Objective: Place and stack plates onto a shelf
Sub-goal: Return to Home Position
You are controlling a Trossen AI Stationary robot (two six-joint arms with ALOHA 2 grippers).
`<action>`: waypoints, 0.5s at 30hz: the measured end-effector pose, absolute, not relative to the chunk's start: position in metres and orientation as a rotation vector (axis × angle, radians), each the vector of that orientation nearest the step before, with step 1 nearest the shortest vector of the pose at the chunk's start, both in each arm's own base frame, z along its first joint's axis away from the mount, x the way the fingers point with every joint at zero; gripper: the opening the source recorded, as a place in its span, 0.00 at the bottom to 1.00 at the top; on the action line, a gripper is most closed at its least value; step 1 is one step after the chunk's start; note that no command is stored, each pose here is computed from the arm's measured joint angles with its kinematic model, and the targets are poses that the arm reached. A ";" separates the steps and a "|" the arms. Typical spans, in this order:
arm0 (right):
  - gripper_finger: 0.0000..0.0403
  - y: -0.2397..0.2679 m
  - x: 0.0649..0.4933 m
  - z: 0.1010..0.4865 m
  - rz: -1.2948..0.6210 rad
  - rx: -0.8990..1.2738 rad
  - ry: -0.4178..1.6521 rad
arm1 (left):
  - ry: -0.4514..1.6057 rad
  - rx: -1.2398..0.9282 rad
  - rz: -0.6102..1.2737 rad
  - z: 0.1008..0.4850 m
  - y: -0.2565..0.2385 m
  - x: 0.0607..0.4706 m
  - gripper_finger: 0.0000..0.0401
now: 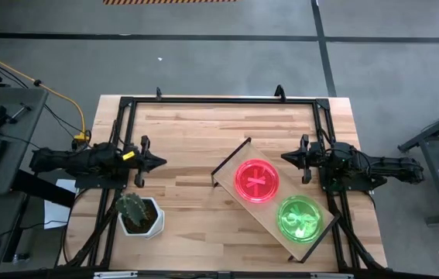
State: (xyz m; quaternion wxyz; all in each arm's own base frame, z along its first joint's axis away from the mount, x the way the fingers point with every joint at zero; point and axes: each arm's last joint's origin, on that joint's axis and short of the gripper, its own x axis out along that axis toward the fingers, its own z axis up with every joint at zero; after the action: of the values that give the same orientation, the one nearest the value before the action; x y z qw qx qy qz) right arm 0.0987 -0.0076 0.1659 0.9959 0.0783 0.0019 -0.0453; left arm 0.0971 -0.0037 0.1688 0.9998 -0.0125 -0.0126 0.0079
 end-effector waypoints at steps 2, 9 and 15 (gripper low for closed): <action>0.00 -0.008 0.099 0.166 -0.091 0.157 0.004 | -0.030 -0.073 0.008 0.169 -0.004 0.097 0.00; 0.00 -0.008 0.099 0.166 -0.091 0.157 0.004 | -0.044 -0.131 0.005 0.171 -0.004 0.097 0.00; 0.00 -0.008 0.099 0.166 -0.091 0.157 0.004 | -0.039 -0.131 0.006 0.170 -0.004 0.097 0.00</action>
State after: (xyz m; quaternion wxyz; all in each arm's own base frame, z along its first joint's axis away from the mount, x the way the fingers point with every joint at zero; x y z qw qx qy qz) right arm 0.0987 -0.0076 0.1659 0.9959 0.0782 0.0021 -0.0452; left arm 0.0971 -0.0043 0.1703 0.9977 -0.0653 -0.0193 0.0028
